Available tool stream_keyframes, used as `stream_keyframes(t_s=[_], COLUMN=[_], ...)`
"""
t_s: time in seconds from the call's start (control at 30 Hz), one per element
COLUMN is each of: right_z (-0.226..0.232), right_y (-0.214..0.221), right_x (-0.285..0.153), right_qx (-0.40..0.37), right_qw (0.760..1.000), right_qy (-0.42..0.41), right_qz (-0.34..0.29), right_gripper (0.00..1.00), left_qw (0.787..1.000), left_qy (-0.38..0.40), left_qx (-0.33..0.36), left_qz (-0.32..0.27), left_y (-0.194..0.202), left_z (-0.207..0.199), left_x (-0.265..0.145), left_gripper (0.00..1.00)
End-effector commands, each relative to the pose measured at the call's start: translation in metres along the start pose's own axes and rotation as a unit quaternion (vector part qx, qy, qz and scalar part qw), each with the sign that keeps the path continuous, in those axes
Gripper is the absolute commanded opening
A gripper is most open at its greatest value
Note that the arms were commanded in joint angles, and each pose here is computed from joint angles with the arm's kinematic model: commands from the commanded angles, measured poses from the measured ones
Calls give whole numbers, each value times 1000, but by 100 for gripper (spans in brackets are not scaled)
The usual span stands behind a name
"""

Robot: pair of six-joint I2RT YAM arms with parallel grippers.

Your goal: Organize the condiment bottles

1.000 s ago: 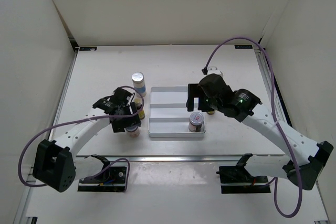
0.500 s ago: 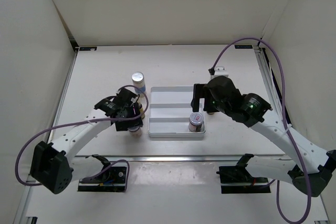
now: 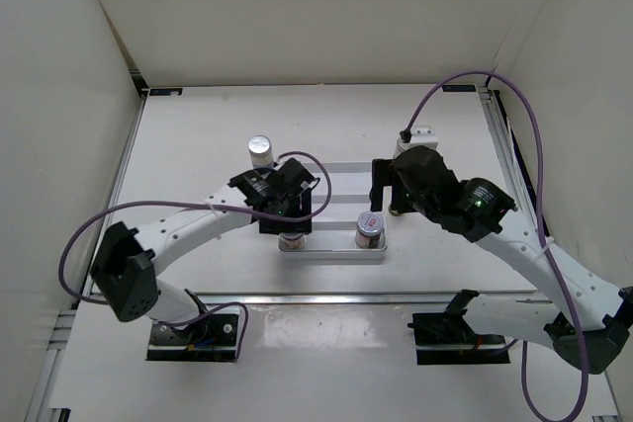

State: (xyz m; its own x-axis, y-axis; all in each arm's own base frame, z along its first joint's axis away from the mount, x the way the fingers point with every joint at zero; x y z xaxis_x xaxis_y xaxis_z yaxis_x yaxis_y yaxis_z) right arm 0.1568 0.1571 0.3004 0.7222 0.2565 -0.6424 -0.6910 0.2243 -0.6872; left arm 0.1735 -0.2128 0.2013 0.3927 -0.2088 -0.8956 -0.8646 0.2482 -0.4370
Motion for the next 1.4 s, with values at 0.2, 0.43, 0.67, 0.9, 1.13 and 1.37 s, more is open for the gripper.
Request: stream_keyframes(t_s=[0.2,0.43,0.67,0.9,1.13,1.37], right_z=[-15,-24,-31,-41,-46,-54], right_y=[-3,6,8,0,-13,-14], right_x=[-11,2,21,59,96,133], right_qx=[-5,21,8,-11,10,20], right_qw=[999,995,988,979,981,979], right_qy=[30,94,156,201,193,198], right_qz=[-31,-23,3,21,25,44], right_gripper=[100,100,100,100,94,66], left_qw=[1000,1000,997,987,985,987], left_qy=[-5,-1,16,12,-12,-25], left_qx=[5,4,4,-4,-25,-28], left_qz=[-17,-24,-79,-158,-170,-158], left_y=[-13,-15,-34,-47,-53,-57], left_z=[-9,-10,-11,2,25,33], left_x=[27,26,-11,-67,-73,-65], left_gripper=[29,76,100,100,100,100])
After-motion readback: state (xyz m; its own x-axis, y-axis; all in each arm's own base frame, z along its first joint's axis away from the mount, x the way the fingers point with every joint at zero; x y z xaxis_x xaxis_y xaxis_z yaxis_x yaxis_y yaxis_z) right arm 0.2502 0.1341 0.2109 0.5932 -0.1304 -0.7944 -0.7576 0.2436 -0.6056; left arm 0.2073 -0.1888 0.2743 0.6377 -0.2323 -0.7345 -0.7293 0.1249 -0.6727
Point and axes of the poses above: each gripper's point midway between its finger pads, its own x axis out along the fingers, its own z axis along the line the jaws close on, y = z × x, the point moved 8 cm from there along -x, back along the fingers, and after that the axes turned 15 degrees about x, right-handed, at the moved point
